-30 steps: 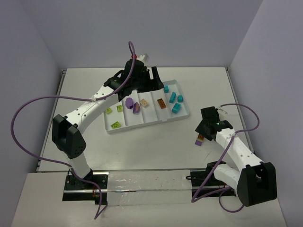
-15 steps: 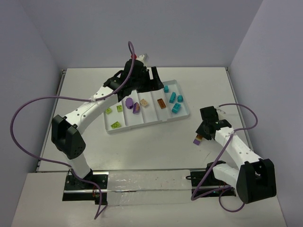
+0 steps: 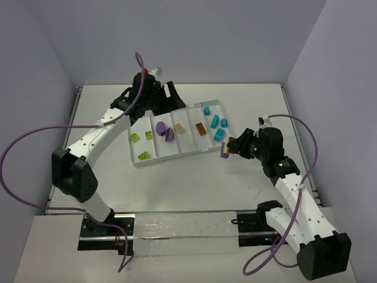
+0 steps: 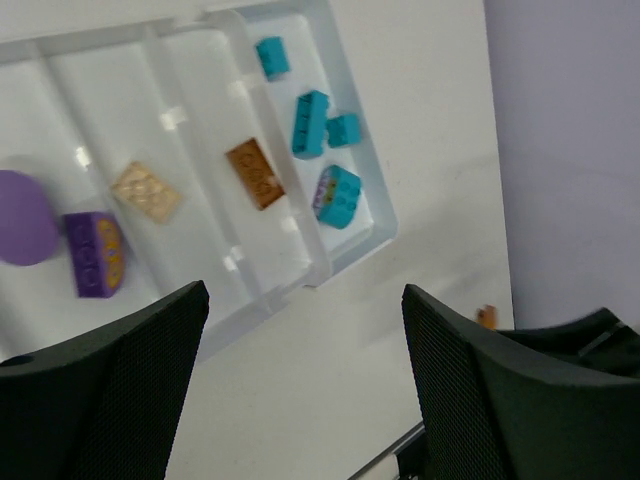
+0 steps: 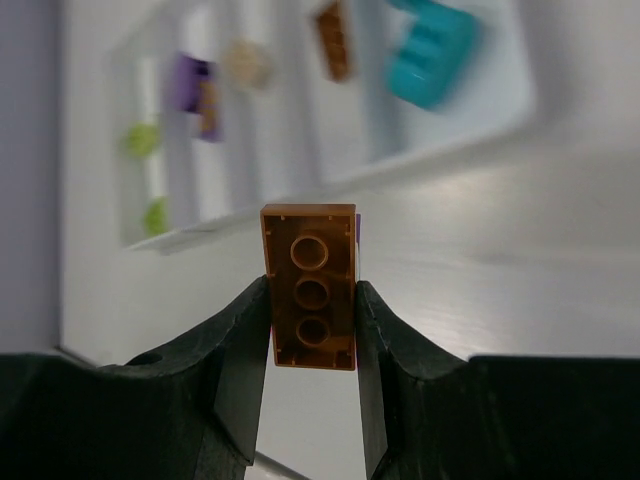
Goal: Sort the legos into containers by color
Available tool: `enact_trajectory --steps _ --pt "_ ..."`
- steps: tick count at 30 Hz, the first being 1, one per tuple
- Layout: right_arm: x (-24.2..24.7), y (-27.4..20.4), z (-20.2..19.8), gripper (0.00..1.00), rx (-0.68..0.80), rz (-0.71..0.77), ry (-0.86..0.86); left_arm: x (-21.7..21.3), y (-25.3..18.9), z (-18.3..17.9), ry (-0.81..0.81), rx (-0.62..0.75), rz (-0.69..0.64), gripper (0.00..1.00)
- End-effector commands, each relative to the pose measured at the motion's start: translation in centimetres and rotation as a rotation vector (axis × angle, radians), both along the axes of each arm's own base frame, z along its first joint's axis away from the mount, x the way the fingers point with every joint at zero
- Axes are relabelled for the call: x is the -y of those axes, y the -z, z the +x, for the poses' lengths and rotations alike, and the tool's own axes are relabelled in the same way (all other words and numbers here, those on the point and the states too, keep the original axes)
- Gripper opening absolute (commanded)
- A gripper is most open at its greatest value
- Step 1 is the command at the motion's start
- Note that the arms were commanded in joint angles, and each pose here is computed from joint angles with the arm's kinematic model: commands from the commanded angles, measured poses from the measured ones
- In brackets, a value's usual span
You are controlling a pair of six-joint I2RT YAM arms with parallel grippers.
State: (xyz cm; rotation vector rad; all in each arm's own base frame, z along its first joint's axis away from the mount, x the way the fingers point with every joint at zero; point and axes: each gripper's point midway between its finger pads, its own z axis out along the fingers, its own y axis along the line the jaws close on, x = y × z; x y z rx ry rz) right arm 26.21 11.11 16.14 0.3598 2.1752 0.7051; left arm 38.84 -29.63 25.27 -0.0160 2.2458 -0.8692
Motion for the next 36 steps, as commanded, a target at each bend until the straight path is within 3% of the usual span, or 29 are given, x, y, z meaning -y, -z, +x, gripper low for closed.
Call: enact_trajectory --steps 1,5,11,22,28,36 --pt "-6.7 -10.2 -0.9 0.00 0.387 0.224 -0.444 -1.7 -4.7 -1.3 0.090 0.115 -0.139 0.85" --pt "-8.5 -12.2 -1.4 0.00 0.457 0.328 -0.590 -1.0 -4.5 -4.4 0.239 0.146 -0.229 0.86" --pt "-9.6 -14.8 -1.5 0.00 0.528 0.433 -0.671 0.0 -2.8 -10.2 0.475 0.143 -0.396 0.86" --pt "-10.9 -15.7 -1.4 0.00 0.519 0.523 -0.711 3.2 -4.1 -15.4 0.677 0.204 -0.526 0.86" --pt "-11.8 -16.0 -1.7 0.00 0.513 0.535 -0.738 3.5 -5.0 -16.7 0.727 0.247 -0.613 0.83" --pt "-12.6 -16.3 -1.9 0.00 0.500 0.561 -0.768 4.8 -5.2 -16.9 0.765 0.242 -0.621 0.77"
